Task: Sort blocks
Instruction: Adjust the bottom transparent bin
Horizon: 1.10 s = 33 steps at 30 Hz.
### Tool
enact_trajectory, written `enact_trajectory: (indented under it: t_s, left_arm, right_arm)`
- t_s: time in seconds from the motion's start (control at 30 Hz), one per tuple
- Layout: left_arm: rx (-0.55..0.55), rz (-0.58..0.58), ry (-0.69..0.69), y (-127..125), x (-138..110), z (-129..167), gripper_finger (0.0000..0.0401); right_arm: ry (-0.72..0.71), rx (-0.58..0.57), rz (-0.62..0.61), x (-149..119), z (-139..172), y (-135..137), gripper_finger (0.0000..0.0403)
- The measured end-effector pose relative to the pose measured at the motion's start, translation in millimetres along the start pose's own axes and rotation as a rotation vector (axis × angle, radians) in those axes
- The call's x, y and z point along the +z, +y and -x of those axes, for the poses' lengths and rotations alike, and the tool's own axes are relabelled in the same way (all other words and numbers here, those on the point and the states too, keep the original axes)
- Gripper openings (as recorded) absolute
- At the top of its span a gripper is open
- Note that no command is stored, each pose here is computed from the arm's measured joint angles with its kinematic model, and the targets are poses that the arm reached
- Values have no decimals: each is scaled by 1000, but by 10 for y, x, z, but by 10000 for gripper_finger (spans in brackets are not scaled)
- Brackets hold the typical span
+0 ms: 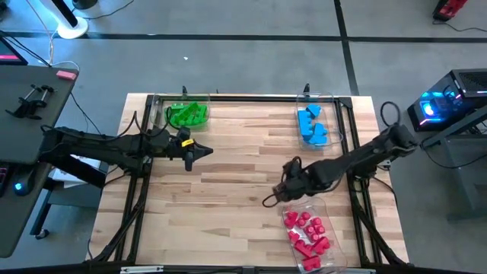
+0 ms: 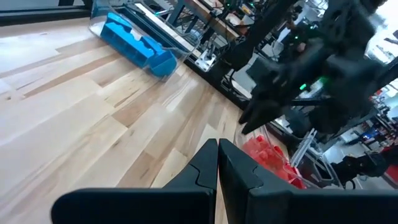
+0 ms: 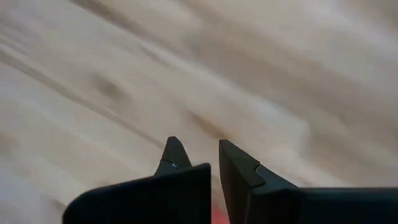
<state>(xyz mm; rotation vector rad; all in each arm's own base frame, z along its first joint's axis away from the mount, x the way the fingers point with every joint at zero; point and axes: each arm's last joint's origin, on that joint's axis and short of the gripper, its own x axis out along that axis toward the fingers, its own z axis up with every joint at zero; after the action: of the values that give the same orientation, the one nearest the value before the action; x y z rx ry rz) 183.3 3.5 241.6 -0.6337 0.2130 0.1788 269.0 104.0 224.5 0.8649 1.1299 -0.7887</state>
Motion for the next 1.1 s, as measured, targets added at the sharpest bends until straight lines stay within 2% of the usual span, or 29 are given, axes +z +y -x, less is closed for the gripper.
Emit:
enact_trajectory:
  t_s: [0.13,0.27,0.33,0.47,0.67,0.73,0.87,1.0,1.1]
  left_arm:
    - [1,-15,1,1,-1,-1,0]
    - [1,-15,2,1,-2,-1,0]
    - [1,-16,1,1,-2,-1,0]
    - [2,-16,2,2,-2,-1,0]
    - [2,-17,3,2,-3,-2,0]
    - [-3,-16,7,0,-4,-1,0]
    - [-5,-16,8,0,-5,-1,0]
    - [-6,-16,10,1,-5,-1,0]
    - [-14,-15,17,-1,-8,-2,0]
  right_arm:
    - [-188,234,59,130,273,273,0]
    - [-215,487,269,164,387,653,0]
    - [-177,529,387,127,368,799,0]
    - [1,581,535,21,239,1055,0]
    - [180,884,624,-59,64,1454,0]
    - [250,861,641,-96,-45,1452,0]
    - [359,731,685,-161,-267,1365,0]
    - [471,792,741,-203,-347,1390,0]
    - [536,792,782,-272,-420,1380,0]
